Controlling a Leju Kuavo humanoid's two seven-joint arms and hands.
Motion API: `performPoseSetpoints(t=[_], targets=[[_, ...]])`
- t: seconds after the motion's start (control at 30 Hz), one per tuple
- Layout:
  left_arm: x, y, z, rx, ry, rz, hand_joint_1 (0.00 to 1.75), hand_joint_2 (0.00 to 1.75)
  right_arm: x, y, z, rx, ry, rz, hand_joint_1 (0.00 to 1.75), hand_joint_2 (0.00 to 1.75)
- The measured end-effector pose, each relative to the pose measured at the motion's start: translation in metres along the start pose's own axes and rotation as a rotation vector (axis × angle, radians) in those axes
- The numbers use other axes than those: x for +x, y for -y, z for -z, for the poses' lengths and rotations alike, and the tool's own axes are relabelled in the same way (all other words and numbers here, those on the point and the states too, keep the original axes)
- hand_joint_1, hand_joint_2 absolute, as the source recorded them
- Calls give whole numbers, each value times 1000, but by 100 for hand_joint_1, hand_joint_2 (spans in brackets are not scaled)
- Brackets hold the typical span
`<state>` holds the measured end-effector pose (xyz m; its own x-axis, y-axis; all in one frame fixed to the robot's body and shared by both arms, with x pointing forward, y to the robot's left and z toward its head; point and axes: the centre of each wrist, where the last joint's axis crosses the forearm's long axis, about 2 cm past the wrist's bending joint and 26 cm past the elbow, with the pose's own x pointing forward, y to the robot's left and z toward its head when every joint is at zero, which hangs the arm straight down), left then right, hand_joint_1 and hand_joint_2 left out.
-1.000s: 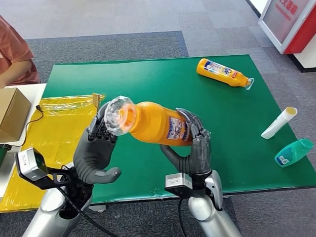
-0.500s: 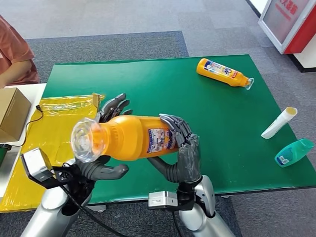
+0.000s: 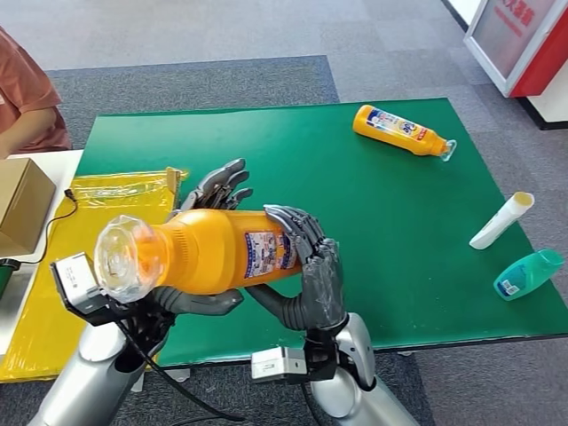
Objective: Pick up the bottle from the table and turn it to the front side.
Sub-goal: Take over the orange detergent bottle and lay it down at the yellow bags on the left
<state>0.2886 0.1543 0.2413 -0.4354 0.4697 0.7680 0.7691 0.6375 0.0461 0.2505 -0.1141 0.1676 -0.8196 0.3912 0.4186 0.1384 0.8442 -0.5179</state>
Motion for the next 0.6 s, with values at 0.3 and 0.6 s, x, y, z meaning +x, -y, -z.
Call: performPoseSetpoints(t=[0.3, 0.6], targets=[[2, 4, 11, -53, -12, -52, 0, 175, -13, -6, -2, 45, -16, 0, 175, 175], [0, 2, 14, -61, -38, -53, 175, 175, -20, -9, -5, 72, -27, -16, 175, 175]])
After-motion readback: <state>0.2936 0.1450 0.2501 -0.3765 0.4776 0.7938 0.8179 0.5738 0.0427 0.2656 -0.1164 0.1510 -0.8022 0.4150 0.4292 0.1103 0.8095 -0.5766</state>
